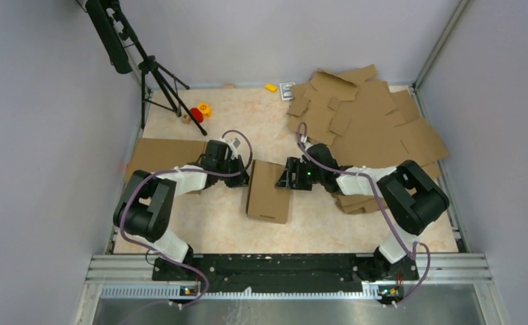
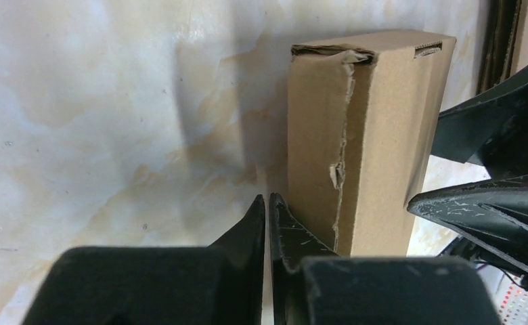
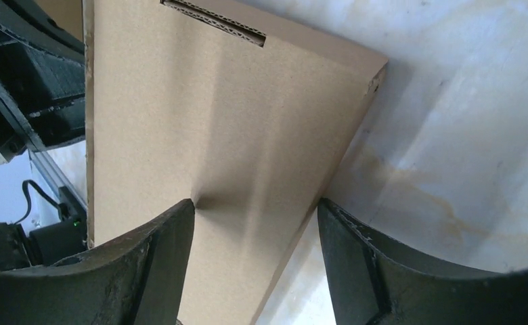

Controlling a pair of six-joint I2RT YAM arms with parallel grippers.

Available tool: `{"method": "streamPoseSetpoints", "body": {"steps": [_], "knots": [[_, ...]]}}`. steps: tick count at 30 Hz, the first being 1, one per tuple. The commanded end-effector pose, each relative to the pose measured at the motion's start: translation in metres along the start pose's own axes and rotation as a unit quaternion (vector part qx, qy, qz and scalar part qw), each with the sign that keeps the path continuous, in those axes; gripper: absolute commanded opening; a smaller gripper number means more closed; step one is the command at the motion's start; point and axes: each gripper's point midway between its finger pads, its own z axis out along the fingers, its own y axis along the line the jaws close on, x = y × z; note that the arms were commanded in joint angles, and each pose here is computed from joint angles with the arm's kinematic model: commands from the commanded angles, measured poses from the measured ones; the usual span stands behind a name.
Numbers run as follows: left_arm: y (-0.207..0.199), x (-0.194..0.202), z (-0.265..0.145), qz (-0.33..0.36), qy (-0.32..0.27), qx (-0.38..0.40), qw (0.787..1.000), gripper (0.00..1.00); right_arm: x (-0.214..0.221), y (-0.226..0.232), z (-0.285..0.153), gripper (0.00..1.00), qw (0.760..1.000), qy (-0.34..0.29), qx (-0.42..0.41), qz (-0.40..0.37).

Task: Fold the paper box
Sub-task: Adjust the paper box at the center of the board.

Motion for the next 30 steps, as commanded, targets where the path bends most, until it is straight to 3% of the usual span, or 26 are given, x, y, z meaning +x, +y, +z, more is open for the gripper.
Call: {"method": "streamPoseSetpoints", "body": {"steps": [1, 7, 13, 19, 26, 30], "knots": [[-0.024, -0.018, -0.008, -0.016, -0.047, 0.045, 0.998, 0.09, 0.015, 0.010, -0.009, 0.66, 1.000, 0.015, -0.023, -0.004], [-0.038, -0.027, -0.028, -0.063, -0.093, 0.089, 0.990, 0.24, 0.021, 0.008, -0.018, 0.69, 1.000, 0.012, -0.019, -0.005], [-0.088, -0.027, -0.045, -0.093, -0.073, 0.220, 0.968, 0.24, 0.023, 0.010, -0.020, 0.69, 1.000, 0.010, -0.026, -0.003], [-0.121, -0.021, -0.053, -0.088, -0.046, 0.278, 0.955, 0.20, 0.015, 0.019, -0.020, 0.68, 0.999, -0.007, -0.045, 0.002], [-0.134, -0.023, -0.067, -0.064, -0.056, 0.270, 0.959, 0.21, 0.007, 0.003, -0.029, 0.73, 1.000, -0.026, 0.015, -0.007], [-0.129, -0.019, -0.061, -0.057, -0.048, 0.251, 0.965, 0.21, 0.004, 0.004, -0.040, 0.66, 0.999, -0.040, 0.019, -0.009]]}}
